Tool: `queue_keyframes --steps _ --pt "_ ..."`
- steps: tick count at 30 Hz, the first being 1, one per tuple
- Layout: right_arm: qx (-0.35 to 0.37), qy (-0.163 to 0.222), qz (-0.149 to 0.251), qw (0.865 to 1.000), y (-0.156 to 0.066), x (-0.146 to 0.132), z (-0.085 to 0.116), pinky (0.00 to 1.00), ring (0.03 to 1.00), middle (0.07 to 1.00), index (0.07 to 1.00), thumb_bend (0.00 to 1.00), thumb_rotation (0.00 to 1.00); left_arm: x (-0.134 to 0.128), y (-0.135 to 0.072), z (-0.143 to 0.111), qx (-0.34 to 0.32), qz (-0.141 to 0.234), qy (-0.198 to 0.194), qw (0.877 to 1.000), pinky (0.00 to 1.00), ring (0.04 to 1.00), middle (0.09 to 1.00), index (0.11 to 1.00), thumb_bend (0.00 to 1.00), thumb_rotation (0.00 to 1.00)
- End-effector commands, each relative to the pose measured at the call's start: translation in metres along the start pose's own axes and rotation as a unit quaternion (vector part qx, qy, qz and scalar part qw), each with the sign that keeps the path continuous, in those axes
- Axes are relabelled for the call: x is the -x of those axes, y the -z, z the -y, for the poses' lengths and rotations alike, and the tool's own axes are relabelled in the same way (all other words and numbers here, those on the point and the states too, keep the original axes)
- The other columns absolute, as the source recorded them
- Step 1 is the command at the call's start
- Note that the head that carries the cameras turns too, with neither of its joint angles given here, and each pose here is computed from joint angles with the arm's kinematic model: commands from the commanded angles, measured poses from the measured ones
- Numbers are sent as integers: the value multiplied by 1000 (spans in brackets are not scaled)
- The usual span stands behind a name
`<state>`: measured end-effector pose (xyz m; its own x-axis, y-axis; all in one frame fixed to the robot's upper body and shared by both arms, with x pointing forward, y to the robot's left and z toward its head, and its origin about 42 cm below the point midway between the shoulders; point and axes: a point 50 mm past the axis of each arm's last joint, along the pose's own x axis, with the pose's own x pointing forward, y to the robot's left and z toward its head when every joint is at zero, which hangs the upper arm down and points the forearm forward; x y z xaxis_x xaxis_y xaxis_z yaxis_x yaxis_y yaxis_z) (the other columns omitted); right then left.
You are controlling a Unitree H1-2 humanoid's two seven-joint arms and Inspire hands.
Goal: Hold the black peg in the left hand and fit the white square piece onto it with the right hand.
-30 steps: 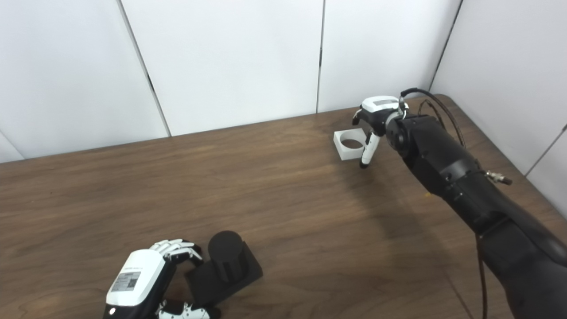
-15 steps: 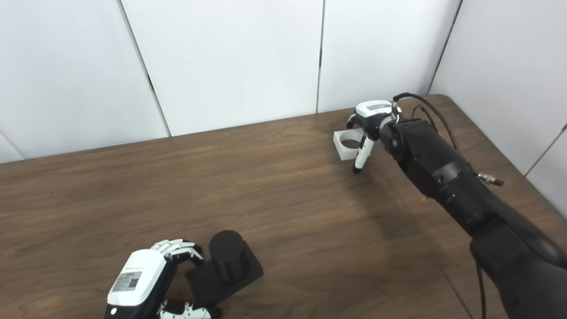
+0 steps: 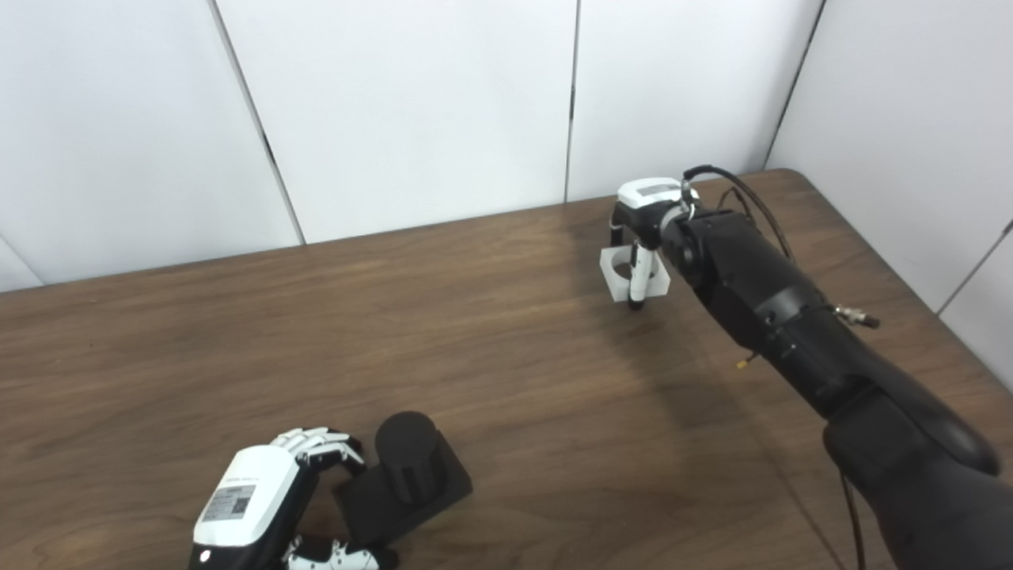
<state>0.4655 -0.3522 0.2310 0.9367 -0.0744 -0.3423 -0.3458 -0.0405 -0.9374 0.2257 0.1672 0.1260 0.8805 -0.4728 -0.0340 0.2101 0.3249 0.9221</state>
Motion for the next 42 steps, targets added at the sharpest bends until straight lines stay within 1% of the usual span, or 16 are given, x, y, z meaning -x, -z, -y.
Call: queue_keyframes --steps 1,4,13,17,20,22,25,28,32,37,38,42 --pt "4 19 7 1000 4 1 7 967 967 863 490 528 134 3 -5 12 -8 6 41 999 858 811 752 488 517 45" --pt "0 27 9 1000 7 2 5 924 939 831 486 524 131 3 -5 12 -10 7 40 999 856 807 750 488 517 45" --pt "-1 32 8 999 12 5 1 892 920 822 485 523 130 2 -6 12 -10 7 40 999 859 809 751 488 517 45" --pt "5 29 14 999 14 7 1 894 923 823 486 523 129 0 -8 12 -10 7 38 999 858 810 752 488 517 44" --pt "7 33 28 999 13 14 8 917 927 815 486 523 130 -1 -9 13 -10 7 38 999 858 811 752 488 517 44" --pt "20 37 50 998 10 22 18 932 928 809 486 523 130 -3 -9 14 -11 7 39 999 859 812 753 488 517 44" --pt "38 43 85 995 2 40 37 925 913 801 486 524 132 -4 -9 16 -12 5 41 999 859 816 756 488 517 45" --pt "57 46 118 990 -12 63 59 986 923 829 487 523 133 -6 -8 18 -12 7 40 999 853 815 755 488 517 45" --pt "62 74 177 980 -38 104 87 995 929 826 486 522 130 -9 -9 20 -7 8 40 999 854 818 756 488 517 45" --pt "69 97 248 961 -73 149 105 990 937 818 486 523 133 -12 -11 22 -8 6 46 999 856 821 759 488 516 45" --pt "72 100 263 957 -81 158 106 992 939 819 486 523 134 -12 -11 22 -7 6 46 999 858 824 761 488 516 45" --pt "77 105 306 943 -100 178 108 978 936 816 486 523 134 -14 -14 23 -8 7 46 999 860 826 763 488 515 46"
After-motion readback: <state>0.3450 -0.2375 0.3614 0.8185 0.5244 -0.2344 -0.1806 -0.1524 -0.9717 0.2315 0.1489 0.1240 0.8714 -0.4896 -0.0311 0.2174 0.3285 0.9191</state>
